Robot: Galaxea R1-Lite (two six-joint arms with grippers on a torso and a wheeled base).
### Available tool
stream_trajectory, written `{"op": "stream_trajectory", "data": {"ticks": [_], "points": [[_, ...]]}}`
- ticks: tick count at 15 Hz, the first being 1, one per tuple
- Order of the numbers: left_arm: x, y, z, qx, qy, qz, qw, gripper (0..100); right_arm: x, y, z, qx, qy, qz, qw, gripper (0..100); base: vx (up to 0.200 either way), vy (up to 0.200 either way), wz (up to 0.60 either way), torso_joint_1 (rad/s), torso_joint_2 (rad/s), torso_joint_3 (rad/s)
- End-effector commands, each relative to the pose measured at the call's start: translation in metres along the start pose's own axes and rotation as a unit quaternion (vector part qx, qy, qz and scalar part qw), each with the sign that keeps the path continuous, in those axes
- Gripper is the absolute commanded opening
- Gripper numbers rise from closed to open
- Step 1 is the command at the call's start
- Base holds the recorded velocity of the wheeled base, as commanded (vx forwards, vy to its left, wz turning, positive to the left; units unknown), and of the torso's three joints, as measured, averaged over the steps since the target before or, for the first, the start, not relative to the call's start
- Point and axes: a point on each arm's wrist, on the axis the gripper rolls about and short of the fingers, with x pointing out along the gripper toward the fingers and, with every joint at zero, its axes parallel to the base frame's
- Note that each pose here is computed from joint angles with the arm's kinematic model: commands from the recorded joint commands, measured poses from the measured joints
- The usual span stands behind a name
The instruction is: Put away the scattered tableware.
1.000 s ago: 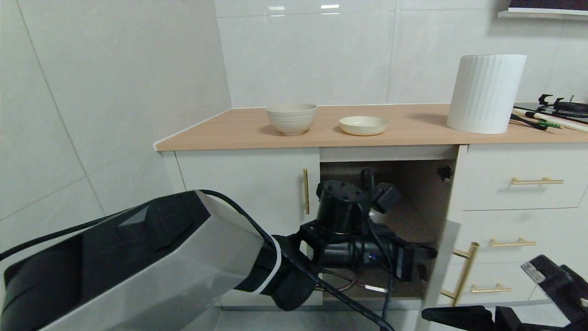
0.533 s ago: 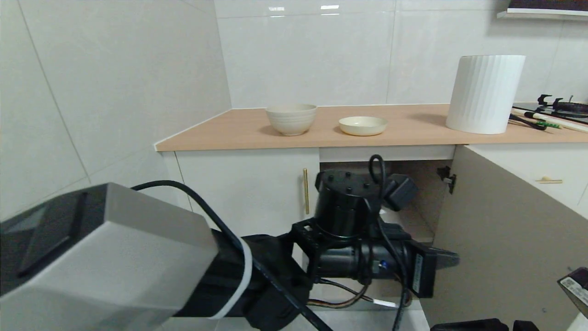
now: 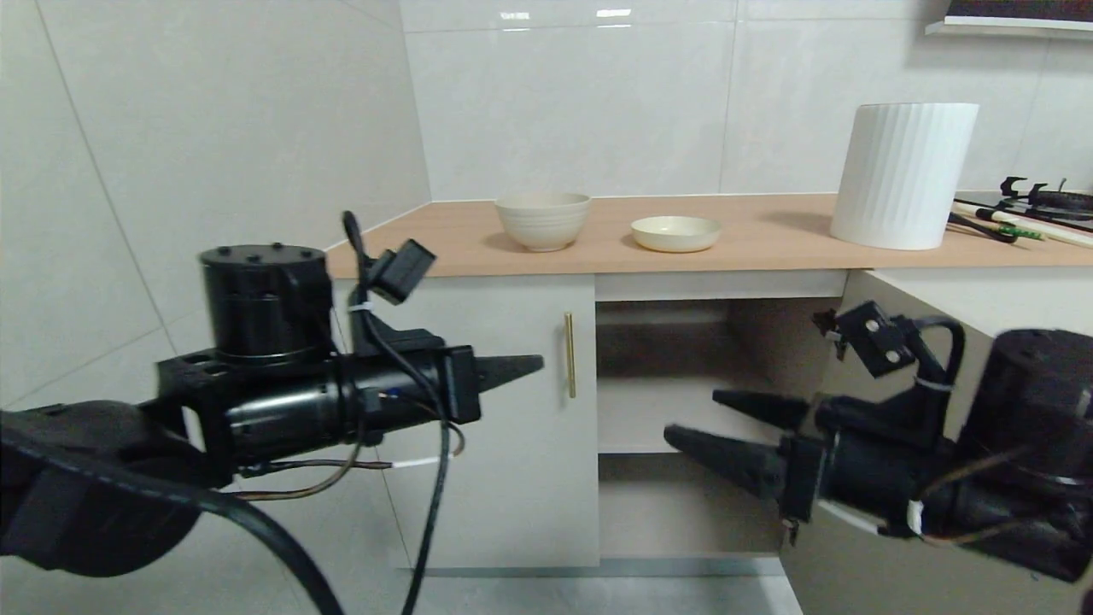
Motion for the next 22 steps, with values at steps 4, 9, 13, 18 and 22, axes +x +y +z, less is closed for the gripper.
{"op": "stream_trajectory", "data": {"ticks": [4, 9, 13, 18, 22], "points": [[-0.075, 0.020, 0.017, 0.005, -0.081, 0.094, 0.9922, 0, 0.062, -0.055, 0.076, -0.045, 0.017, -0.219, 0.975, 100, 0.000, 0.000, 0.00, 0.000, 0.00, 0.000], [-0.069, 0.025, 0.023, 0.007, -0.084, 0.096, 0.9918, 100, 0.041, -0.043, 0.081, -0.037, 0.035, -0.216, 0.975, 100, 0.000, 0.000, 0.00, 0.000, 0.00, 0.000], [-0.071, 0.025, 0.040, 0.025, -0.155, 0.152, 0.9758, 100, 0.012, -0.024, 0.101, -0.029, 0.070, -0.226, 0.971, 100, 0.000, 0.000, 0.00, 0.000, 0.00, 0.000], [-0.069, 0.026, 0.041, 0.026, -0.162, 0.161, 0.9731, 100, 0.004, -0.019, 0.107, -0.027, 0.075, -0.228, 0.970, 100, 0.000, 0.000, 0.00, 0.000, 0.00, 0.000], [-0.073, 0.022, 0.043, 0.030, -0.172, 0.165, 0.9706, 100, 0.001, -0.016, 0.109, -0.028, 0.070, -0.224, 0.972, 100, 0.050, 0.000, 0.00, 0.002, 0.00, 0.002]]}}
